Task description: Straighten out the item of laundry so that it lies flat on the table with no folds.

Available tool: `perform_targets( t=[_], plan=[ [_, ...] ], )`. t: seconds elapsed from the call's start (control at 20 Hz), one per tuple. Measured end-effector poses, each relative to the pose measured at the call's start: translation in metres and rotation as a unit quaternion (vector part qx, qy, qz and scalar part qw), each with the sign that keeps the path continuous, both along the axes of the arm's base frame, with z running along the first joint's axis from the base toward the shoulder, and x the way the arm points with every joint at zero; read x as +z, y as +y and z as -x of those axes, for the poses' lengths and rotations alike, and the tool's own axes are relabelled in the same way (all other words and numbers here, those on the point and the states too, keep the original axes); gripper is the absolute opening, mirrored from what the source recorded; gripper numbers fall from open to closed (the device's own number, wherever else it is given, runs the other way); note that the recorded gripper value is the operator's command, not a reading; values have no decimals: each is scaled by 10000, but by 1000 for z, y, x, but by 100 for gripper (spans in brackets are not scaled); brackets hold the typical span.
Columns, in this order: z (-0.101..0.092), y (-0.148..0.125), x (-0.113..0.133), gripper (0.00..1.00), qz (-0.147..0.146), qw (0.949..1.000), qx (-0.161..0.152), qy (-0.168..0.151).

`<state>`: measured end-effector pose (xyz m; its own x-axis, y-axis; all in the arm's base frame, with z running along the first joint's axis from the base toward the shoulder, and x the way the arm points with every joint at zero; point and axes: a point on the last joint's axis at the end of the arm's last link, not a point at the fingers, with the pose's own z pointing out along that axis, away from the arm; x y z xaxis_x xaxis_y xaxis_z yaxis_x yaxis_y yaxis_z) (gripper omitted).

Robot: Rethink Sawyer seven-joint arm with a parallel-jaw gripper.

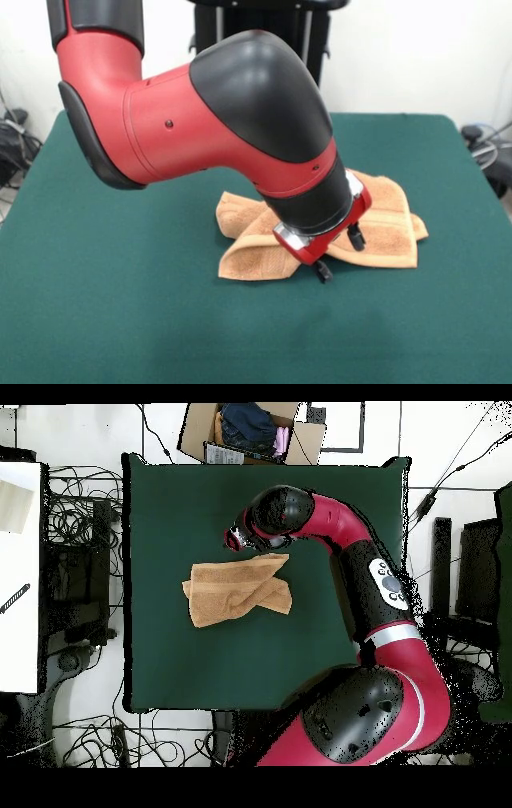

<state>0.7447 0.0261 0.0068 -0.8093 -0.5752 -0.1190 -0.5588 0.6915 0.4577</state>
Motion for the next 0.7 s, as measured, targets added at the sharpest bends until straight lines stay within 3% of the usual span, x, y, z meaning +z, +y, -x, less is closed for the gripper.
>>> perform_targets(
  t=[0.7],
  plan=[
    [6, -7, 2, 100, 2, 10000, -48, -56]
  ],
)
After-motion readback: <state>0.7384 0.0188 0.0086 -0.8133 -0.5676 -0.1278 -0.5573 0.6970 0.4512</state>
